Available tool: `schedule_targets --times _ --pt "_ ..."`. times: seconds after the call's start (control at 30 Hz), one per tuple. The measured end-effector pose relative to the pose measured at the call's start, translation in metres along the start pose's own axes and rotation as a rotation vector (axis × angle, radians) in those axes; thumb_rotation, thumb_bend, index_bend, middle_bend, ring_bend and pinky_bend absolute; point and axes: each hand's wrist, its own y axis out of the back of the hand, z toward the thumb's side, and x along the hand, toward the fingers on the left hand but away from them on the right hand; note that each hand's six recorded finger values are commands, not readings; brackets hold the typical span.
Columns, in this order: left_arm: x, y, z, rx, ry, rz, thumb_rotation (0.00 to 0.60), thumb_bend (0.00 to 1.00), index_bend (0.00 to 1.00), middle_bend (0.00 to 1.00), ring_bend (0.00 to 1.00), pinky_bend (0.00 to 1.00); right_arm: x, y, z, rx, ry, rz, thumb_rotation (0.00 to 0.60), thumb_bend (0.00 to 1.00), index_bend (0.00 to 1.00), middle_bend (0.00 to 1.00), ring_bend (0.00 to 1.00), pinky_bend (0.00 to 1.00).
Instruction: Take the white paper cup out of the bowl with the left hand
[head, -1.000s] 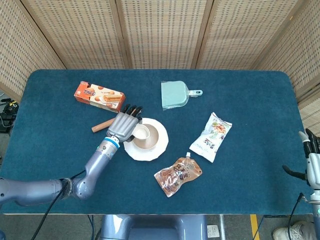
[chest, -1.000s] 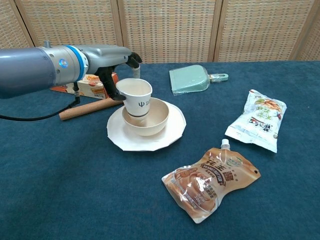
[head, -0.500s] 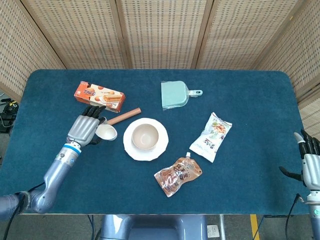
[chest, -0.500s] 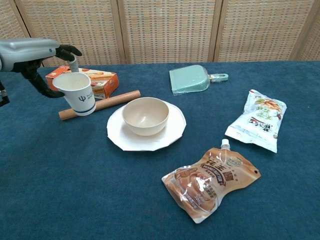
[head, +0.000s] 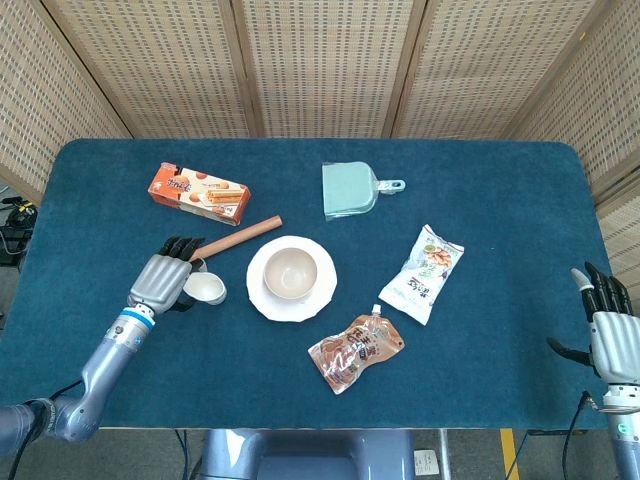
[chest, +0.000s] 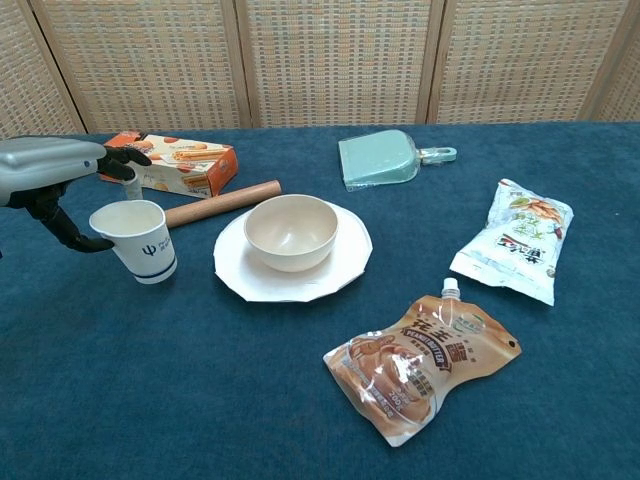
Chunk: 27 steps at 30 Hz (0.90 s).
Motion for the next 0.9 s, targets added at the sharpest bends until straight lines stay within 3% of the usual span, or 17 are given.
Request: schedule_targets --times 0.07,0.2,0.43,0.63,0.9 --pt "0.001 -0.004 0.002 0.003 0.0 -0.009 0.6 0.26 0.35 0.0 0.0 0.0 0.001 0.001 0.0 0.0 0.001 -0.003 0.6 0.13 0.0 0.0 0.0 0.0" --pt "0.001 -0.006 0.002 0.019 0.01 -0.018 0.6 0.1 0.21 0.0 0.0 0.0 0.003 0.003 0.0 -0.001 -0.002 -0.009 0.6 0.13 0.0 0.0 0.0 0.0" --pt "-0.009 0.0 0.001 -0.005 0.022 -0.02 0.6 0.02 0.04 0.0 0.0 0.0 0.007 0.005 0.002 0.001 0.006 -0.017 0.6 0.13 0.0 0.0 0.0 0.0" --pt "-0.029 0.016 -0.005 -0.044 0.037 0.081 0.6 0.03 0.03 0.0 0.0 0.0 0.008 0.006 0.006 0.008 0.016 -0.023 0.6 0.13 0.0 0.0 0.0 0.0" --pt "-0.093 0.021 -0.037 -0.023 0.139 0.29 0.6 0.03 0.0 0.0 0.0 0.0 0.012 0.0 0.012 0.021 0.024 -0.003 0.6 0.13 0.0 0.0 0.0 0.0"
